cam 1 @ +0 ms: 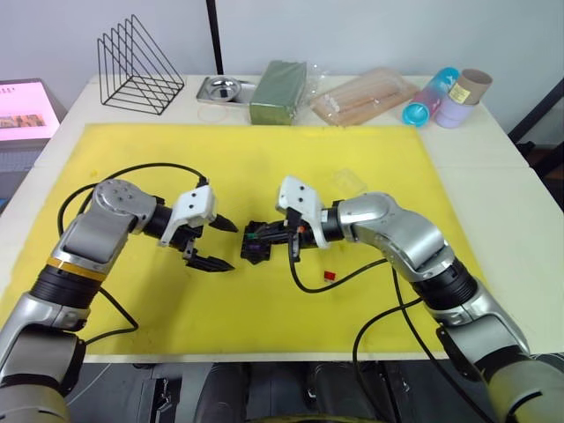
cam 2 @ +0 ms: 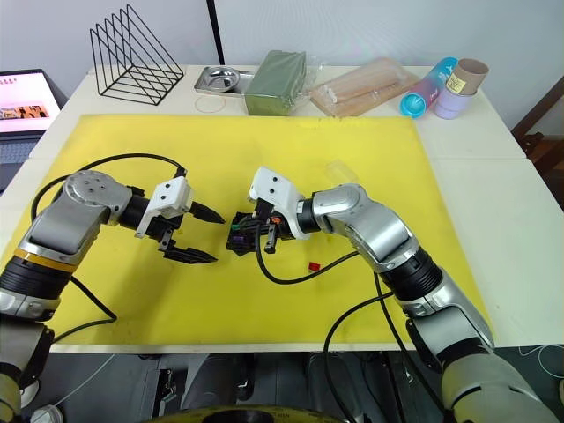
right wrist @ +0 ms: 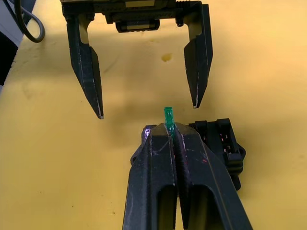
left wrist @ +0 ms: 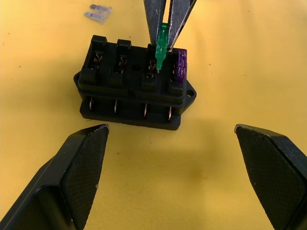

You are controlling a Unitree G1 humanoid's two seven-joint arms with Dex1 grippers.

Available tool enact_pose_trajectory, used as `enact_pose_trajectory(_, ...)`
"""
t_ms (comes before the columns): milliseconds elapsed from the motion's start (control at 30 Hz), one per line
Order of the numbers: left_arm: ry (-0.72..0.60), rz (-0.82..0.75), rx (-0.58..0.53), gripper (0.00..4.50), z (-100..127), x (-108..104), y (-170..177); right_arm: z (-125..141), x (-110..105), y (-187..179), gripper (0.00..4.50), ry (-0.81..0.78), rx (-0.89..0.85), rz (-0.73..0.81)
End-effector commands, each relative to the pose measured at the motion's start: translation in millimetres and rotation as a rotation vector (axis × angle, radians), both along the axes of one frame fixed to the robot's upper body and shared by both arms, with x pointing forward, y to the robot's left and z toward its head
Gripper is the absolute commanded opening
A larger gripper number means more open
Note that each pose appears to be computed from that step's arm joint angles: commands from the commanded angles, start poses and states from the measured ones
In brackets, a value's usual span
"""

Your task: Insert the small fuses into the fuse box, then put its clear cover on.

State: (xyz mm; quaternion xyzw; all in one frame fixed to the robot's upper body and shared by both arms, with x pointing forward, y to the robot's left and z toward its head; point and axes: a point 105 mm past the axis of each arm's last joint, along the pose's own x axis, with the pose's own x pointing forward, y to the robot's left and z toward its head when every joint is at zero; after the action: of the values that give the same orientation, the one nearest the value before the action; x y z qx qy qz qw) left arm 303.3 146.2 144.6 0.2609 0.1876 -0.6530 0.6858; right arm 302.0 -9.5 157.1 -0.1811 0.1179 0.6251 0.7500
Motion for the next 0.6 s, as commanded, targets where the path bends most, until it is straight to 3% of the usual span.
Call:
enact_pose_trajectory(33,-0.032,-0.025,-0.005,4.45,4.6,-1.5,-3.3,10.2,0.4,1.3,0.00,-0.037,0.035,0.006)
enact_pose_trajectory(600,-0.063,-0.017,-0.021,4.45,7.1,2.4,-4.1,6.2,5.0,-1.7,0.00,-0.041,0.028,-0.009)
